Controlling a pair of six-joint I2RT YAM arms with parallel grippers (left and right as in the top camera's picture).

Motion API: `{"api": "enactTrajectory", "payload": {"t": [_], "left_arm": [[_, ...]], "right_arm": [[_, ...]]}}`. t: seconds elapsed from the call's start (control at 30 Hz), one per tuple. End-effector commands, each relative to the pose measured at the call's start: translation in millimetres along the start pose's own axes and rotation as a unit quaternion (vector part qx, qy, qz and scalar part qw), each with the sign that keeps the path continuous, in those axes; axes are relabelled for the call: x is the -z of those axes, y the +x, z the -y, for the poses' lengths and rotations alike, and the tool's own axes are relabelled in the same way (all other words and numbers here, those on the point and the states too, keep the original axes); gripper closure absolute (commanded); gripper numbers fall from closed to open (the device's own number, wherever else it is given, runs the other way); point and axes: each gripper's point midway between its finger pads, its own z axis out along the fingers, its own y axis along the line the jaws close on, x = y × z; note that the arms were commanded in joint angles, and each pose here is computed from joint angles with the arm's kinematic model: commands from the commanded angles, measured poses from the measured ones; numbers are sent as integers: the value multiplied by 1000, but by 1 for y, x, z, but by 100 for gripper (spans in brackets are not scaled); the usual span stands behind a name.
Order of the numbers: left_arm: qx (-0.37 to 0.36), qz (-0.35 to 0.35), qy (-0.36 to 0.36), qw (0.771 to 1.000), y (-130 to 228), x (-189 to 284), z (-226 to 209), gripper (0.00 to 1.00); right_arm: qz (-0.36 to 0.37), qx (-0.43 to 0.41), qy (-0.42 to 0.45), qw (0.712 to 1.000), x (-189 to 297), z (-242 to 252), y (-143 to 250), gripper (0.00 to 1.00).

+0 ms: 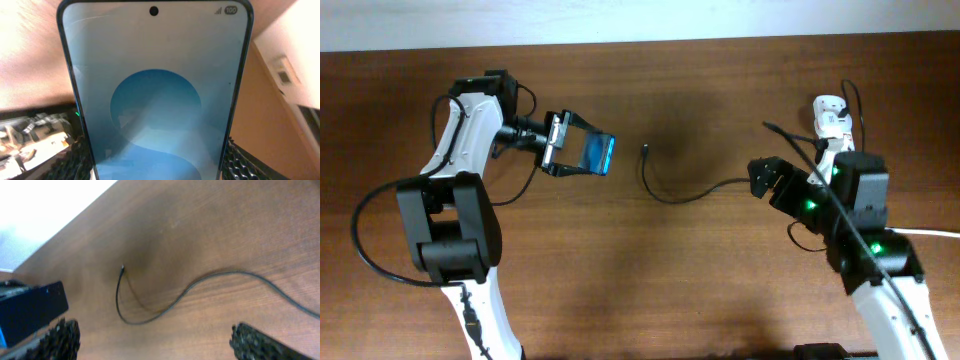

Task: Plug charger to phone and switch on socket
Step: 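Lift the phone with the left gripper toward the right gripper, then raise the phone upright with the left gripper, bottom port facing down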

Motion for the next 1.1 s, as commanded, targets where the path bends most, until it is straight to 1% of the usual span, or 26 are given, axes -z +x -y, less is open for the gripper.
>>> {"api": "enactTrajectory", "payload": {"t": [0.0, 0.07, 0.1, 0.13, 0.17, 0.27, 0.33, 0.4, 0.53, 0.57, 0.6, 0.7, 0.8, 0.87, 1.07], "left_arm": [[26, -60, 49, 997, 20, 3, 21, 100], [31, -58, 49, 997, 19, 3, 22, 100], [25, -54, 52, 997, 16, 3, 24, 100], [14, -40, 49, 998, 11, 2, 25, 100], [10, -28, 41, 999, 7, 0, 23, 100], [3, 16, 8, 1000, -5, -10, 17, 100], [-21, 68, -26, 997, -17, -20, 14, 100], [-20, 102, -51, 993, -18, -27, 14, 100], [-4, 123, -55, 991, -7, -37, 28, 100], [12, 122, -55, 991, -5, -39, 27, 100], [17, 122, -54, 991, -5, -39, 27, 100], [38, 118, -52, 991, -3, -40, 27, 100], [48, 121, -51, 990, -3, -40, 27, 100], [46, 134, -60, 988, -6, -42, 25, 100], [29, 153, -87, 984, -1, -60, 20, 100]], "right_arm": [[-26, 31, 7, 999, 3, -15, -15, 2], [-41, 61, 12, 997, 6, -23, -24, 2], [-41, 62, 5, 997, 6, -29, -29, 2], [-38, 68, -34, 996, 6, -45, -34, 1], [-36, 71, -51, 996, 7, -52, -35, 1], [-32, 76, -69, 994, 3, -59, -39, 1], [-51, 81, -83, 992, -8, -67, -31, 1], [-70, 91, -91, 989, -22, -75, -22, 1], [-94, 125, -137, 978, -50, -112, 1, 1], [-100, 130, -146, 976, -58, -122, 8, 0], [-102, 130, -151, 975, -62, -127, 11, 3], [-108, 122, -151, 975, -87, -143, 28, 21], [-118, 125, -172, 970, -106, -162, 46, 28], [-131, 134, -181, 965, -118, -171, 63, 29], [-148, 118, -170, 967, -135, -166, 73, 37]]}}
